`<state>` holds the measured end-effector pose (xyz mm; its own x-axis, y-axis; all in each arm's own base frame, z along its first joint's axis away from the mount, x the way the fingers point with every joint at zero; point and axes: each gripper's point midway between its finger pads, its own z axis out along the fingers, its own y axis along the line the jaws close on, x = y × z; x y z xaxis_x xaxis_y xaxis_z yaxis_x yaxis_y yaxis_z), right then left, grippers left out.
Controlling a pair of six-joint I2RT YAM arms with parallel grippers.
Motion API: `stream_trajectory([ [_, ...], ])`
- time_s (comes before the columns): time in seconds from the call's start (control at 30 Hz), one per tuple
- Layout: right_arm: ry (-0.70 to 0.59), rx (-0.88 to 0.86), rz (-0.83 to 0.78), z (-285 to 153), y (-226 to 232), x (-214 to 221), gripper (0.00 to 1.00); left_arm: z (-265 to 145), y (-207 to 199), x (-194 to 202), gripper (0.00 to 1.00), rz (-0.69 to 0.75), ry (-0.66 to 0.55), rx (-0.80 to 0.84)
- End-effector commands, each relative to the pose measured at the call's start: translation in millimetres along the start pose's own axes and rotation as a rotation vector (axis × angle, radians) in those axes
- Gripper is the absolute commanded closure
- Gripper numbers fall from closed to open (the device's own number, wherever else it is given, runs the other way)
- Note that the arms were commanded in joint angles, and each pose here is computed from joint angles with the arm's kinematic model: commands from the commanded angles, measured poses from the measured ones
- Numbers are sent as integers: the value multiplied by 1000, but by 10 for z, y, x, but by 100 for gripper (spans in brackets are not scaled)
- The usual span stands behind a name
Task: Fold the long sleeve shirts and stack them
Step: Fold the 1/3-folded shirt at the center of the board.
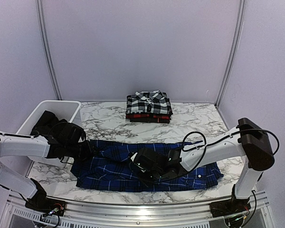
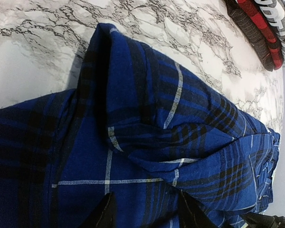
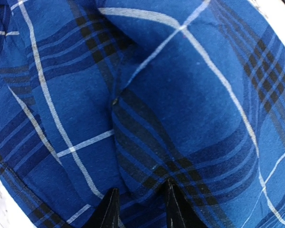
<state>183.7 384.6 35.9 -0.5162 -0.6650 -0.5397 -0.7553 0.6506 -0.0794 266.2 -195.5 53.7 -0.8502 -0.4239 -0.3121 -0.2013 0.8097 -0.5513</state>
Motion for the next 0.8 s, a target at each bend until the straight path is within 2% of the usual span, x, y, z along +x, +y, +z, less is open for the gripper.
stream_trajectory([
  [0.0,-36,23,19,-17,-86,-153,69,39,13,-21,54,0,-5,-8],
  [0.43,-33,20,13,-33,-106,-184,100,171,-53,-77,51,8,3,-20],
  [0.77,-58,1,10,-247,-111,-311,100,236,-60,-146,52,-4,-24,-30],
])
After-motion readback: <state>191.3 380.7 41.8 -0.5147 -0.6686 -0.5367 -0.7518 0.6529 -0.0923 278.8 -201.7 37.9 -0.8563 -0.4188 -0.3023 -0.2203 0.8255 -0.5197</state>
